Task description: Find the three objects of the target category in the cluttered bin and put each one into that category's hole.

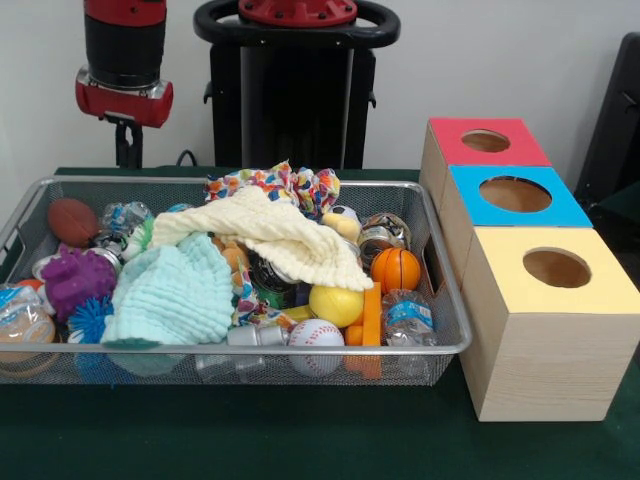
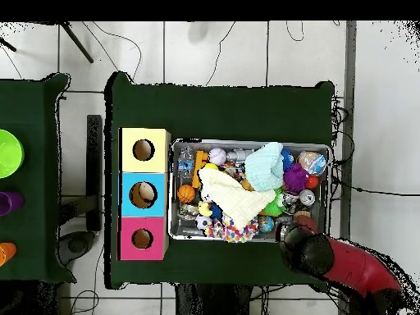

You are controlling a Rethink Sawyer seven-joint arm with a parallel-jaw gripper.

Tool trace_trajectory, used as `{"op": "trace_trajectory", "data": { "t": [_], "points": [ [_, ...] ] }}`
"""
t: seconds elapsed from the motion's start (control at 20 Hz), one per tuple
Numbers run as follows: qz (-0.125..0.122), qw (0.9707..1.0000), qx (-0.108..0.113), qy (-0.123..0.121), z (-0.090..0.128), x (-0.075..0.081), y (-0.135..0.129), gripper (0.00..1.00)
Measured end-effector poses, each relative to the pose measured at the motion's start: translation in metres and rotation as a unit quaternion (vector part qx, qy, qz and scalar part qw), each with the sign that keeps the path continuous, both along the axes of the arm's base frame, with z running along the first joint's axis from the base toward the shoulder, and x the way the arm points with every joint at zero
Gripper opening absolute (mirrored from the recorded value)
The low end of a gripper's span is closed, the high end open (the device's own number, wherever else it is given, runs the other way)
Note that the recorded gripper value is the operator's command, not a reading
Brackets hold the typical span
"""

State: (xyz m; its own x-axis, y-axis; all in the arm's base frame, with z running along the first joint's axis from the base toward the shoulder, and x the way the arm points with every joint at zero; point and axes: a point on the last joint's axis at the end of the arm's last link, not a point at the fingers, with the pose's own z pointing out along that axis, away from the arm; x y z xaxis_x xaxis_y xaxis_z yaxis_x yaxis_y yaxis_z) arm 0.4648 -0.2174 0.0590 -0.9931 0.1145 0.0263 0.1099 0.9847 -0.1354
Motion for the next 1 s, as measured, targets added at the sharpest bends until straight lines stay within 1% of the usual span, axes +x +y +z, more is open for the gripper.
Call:
{"op": "trace_trajectory", "data": {
  "t": [0.4,0.45,0.7,1.0],
  "points": [
    [0.020,0.9998,0.007,0.002,-0.0031,0.0014,0.0038,0.00],
    [0.022,0.9997,0.008,0.001,-0.0034,0.0018,0.0043,1.00],
    [0.030,0.9995,0.012,-0.003,-0.0045,0.0056,0.0074,1.00],
    [0.040,0.9991,0.010,-0.002,-0.0054,0.0044,0.0081,1.00]
  ]
}}
